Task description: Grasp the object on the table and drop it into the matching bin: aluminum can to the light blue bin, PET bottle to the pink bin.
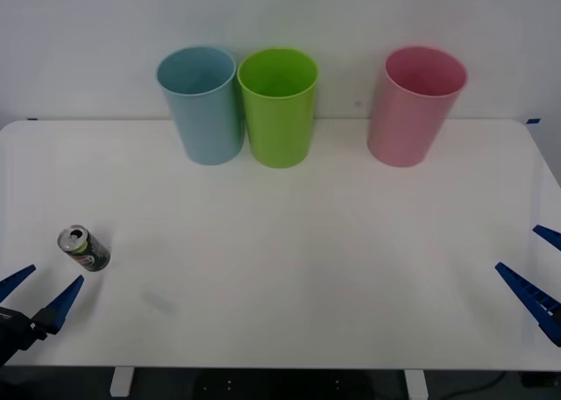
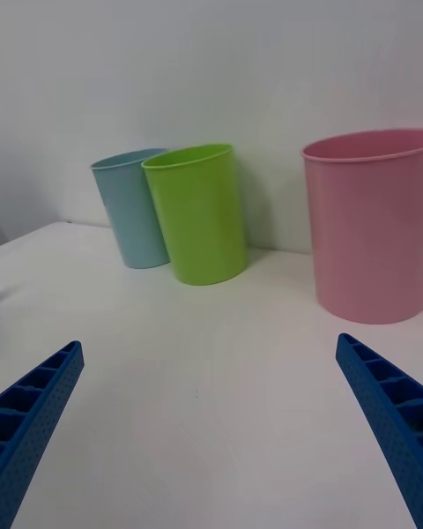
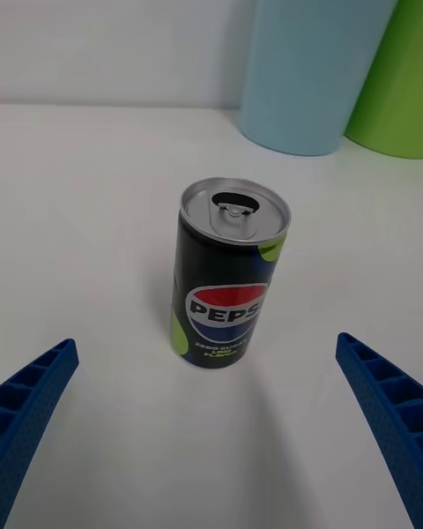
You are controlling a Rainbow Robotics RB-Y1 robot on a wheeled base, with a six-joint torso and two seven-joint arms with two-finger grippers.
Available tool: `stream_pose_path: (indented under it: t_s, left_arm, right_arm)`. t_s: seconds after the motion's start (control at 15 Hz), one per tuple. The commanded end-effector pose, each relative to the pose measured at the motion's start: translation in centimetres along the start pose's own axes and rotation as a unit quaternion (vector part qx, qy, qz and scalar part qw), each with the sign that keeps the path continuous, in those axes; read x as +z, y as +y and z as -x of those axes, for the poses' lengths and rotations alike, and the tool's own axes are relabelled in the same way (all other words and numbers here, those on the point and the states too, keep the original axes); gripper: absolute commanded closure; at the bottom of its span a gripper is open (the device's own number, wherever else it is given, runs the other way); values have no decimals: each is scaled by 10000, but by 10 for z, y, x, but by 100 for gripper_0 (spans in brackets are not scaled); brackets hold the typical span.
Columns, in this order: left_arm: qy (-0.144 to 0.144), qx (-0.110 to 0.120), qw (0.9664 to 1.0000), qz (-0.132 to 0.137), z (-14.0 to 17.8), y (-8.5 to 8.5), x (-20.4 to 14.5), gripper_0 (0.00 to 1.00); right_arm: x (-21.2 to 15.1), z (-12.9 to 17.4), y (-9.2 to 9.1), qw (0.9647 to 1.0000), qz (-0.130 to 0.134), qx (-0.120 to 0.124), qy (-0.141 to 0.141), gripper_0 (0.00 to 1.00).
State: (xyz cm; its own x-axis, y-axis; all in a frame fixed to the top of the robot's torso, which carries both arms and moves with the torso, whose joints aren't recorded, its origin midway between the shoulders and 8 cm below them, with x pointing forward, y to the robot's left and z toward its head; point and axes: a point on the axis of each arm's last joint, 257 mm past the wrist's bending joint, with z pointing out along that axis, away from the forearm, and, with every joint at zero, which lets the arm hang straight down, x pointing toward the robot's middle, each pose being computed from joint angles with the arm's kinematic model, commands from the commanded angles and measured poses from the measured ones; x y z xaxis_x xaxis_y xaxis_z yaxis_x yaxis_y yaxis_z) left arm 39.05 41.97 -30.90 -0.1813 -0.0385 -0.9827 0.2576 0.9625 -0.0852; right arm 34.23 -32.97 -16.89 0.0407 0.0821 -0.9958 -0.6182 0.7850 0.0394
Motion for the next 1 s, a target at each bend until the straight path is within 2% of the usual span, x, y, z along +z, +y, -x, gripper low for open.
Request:
stream_pose_path:
  t_s: [0.07,0.27,0.67,1.0]
  left_arm:
    - [11,104,9999,15,-8,4,14,0]
    - [-39,93,9999,33,-8,2,29,0]
    - [-200,7,9997,145,-5,-13,60,0]
    - [-264,8,9996,59,-1,-18,89,0]
  right_arm:
    - [0,0,0,10000,0,0,0,0]
    - [0,0,0,10000,0,0,0,0]
    - [0,0,0,10000,0,0,0,0]
    - [0,0,0,10000,0,0,0,0]
